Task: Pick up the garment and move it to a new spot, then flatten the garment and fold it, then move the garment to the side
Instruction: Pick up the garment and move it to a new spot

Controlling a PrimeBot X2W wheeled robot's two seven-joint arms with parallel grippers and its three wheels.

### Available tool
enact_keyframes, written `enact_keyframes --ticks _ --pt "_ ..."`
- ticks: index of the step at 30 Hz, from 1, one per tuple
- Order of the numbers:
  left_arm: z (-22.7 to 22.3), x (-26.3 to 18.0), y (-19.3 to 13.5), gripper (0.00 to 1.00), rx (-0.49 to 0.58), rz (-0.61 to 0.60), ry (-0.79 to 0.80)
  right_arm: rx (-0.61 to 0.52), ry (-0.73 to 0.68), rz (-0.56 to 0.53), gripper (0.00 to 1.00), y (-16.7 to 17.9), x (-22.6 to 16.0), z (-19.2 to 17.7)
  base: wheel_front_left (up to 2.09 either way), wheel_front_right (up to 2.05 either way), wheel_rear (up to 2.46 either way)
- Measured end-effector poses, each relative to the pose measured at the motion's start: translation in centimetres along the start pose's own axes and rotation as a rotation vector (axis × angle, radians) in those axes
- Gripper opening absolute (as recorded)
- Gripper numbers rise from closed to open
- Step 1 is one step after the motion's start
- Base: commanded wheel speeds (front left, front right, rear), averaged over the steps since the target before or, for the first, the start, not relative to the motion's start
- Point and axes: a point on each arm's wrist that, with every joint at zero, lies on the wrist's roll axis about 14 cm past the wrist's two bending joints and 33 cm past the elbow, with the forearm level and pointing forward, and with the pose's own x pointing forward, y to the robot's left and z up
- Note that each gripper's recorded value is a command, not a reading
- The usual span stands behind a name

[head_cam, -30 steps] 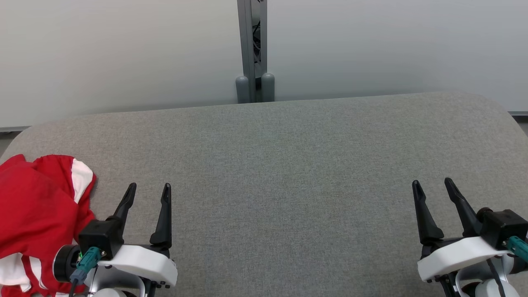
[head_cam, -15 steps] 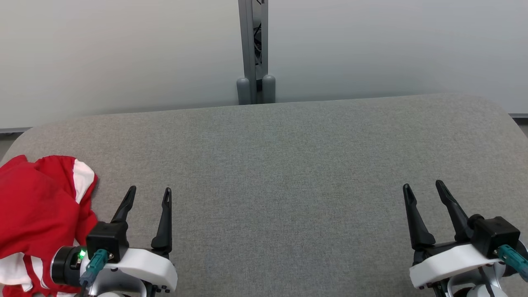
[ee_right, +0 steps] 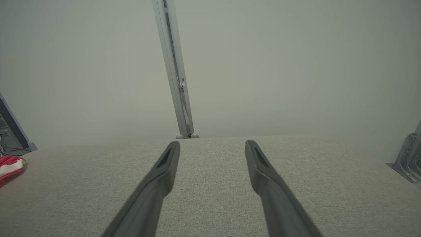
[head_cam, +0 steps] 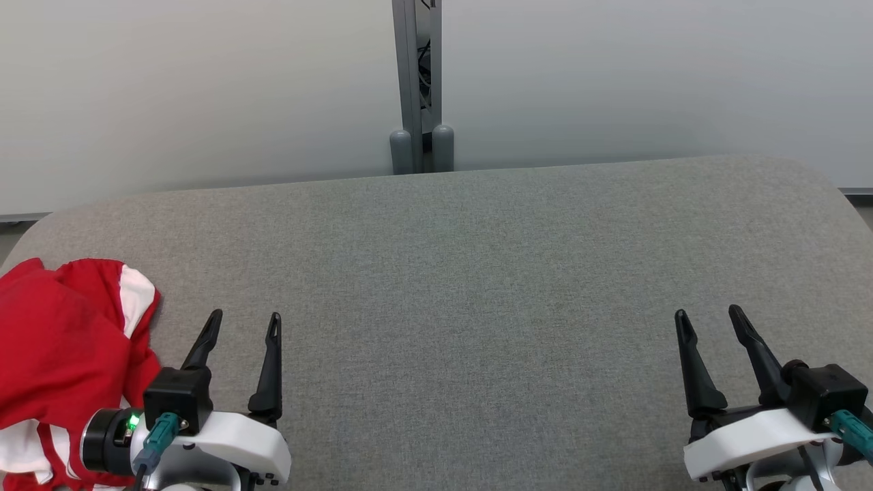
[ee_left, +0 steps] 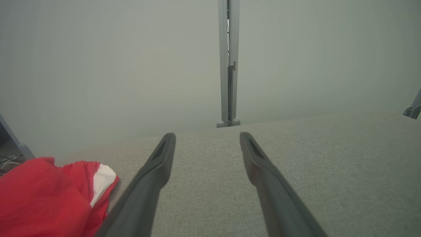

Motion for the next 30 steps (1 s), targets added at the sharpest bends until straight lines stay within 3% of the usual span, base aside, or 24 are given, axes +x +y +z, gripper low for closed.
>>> enact_keyframes --ticks 17,22,30 --pt "0.5 -0.5 1.2 1.00 -0.029 0.042 -0.013 -0.007 -0.002 0.040 1.00 1.2 0.9 0.0 0.00 0.00 0.00" --pt "1.2 -1.3 3.1 1.00 -0.037 0.108 -0.041 -0.012 0.013 0.111 1.00 3.5 2.1 -0.5 0.00 0.00 0.00" --pt "1.4 -4.9 8.8 1.00 -0.042 0.296 -0.053 0.002 0.038 0.307 1.00 10.3 4.0 -1.6 0.00 0.00 0.00"
